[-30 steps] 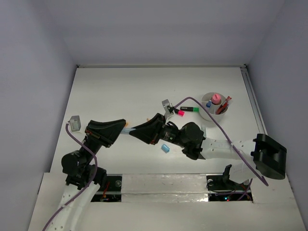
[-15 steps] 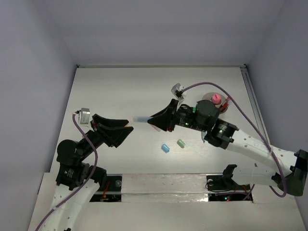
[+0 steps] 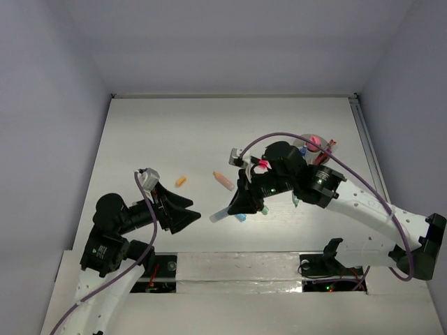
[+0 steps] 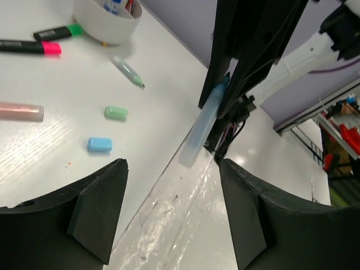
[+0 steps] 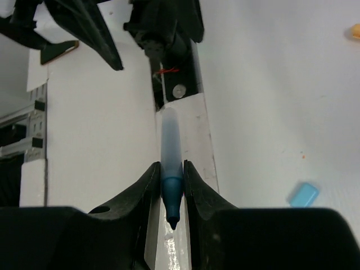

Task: Sort the stationery into containers
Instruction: Pick up the pen from the center of the board.

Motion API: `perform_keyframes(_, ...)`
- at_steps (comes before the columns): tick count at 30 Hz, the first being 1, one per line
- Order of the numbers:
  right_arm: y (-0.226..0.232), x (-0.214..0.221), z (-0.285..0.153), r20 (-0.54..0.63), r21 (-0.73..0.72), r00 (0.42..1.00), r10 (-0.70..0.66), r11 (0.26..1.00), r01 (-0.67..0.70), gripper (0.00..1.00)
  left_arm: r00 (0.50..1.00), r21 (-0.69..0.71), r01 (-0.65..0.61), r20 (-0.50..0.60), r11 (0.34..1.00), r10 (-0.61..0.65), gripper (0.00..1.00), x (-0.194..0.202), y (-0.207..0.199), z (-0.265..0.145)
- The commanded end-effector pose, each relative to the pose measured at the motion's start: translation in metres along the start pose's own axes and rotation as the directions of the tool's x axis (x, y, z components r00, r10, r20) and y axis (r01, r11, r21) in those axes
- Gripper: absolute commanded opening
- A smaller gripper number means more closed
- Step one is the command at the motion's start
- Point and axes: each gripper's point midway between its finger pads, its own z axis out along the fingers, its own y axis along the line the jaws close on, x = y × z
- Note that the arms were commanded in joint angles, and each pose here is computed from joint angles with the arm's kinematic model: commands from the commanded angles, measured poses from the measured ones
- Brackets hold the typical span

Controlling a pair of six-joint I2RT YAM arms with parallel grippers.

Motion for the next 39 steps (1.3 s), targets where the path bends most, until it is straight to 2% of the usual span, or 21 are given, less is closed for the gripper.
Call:
perform_keyframes(1,0.031,-0.009,-0.007,-0.024,-0.159,0.999,-0.049,0.986,0.045,0.0,0.995,0.044,-0.044,-0.092,0.998,0.047,0.63,0.027,0.0,-0.006)
perform_keyframes(3,0.032,-0.008,-0.001,-0.05,-0.195,0.998,-0.036,0.981,0.025,0.0,0.993,0.115,-0.046,-0.098,0.992,0.057,0.61,0.033,-0.01,-0.006)
perform_keyframes(9,0.036,-0.023,0.017,-0.086,-0.298,0.995,-0.043,0.954,0.016,0.0,0.991,0.172,-0.053,-0.109,0.984,0.072,0.58,0.039,-0.02,-0.009)
perform_keyframes(12,0.043,-0.032,0.021,-0.088,-0.365,0.995,-0.056,0.931,0.02,0.0,0.991,0.173,-0.043,-0.115,0.984,0.064,0.57,0.043,-0.018,-0.009)
perform_keyframes(16,0.031,-0.036,0.041,-0.136,-0.382,0.99,-0.033,0.924,-0.021,0.0,0.99,0.179,-0.035,-0.127,0.983,0.059,0.55,0.049,-0.017,-0.009)
perform_keyframes(22,0.03,-0.043,0.054,-0.166,-0.429,0.986,-0.018,0.901,-0.056,0.0,0.99,0.179,-0.041,-0.126,0.983,0.065,0.47,0.049,-0.016,-0.009)
perform_keyframes(27,0.025,-0.039,0.061,-0.197,-0.433,0.98,-0.002,0.897,-0.085,0.0,0.989,0.183,-0.042,-0.131,0.982,0.067,0.28,0.048,-0.017,-0.008)
perform_keyframes(31,0.025,-0.042,0.062,-0.188,-0.445,0.982,-0.027,0.894,-0.061,0.0,0.989,0.185,-0.045,-0.132,0.982,0.071,0.21,0.048,-0.017,-0.008)
perform_keyframes(35,0.021,-0.039,0.066,-0.222,-0.437,0.975,-0.015,0.896,-0.085,0.0,0.988,0.189,-0.056,-0.131,0.98,0.082,0.07,0.048,-0.018,-0.008)
perform_keyframes(39,0.015,-0.039,0.072,-0.239,-0.428,0.971,-0.009,0.898,-0.097,0.0,0.988,0.174,-0.072,-0.126,0.982,0.094,0.0,0.046,-0.016,-0.008)
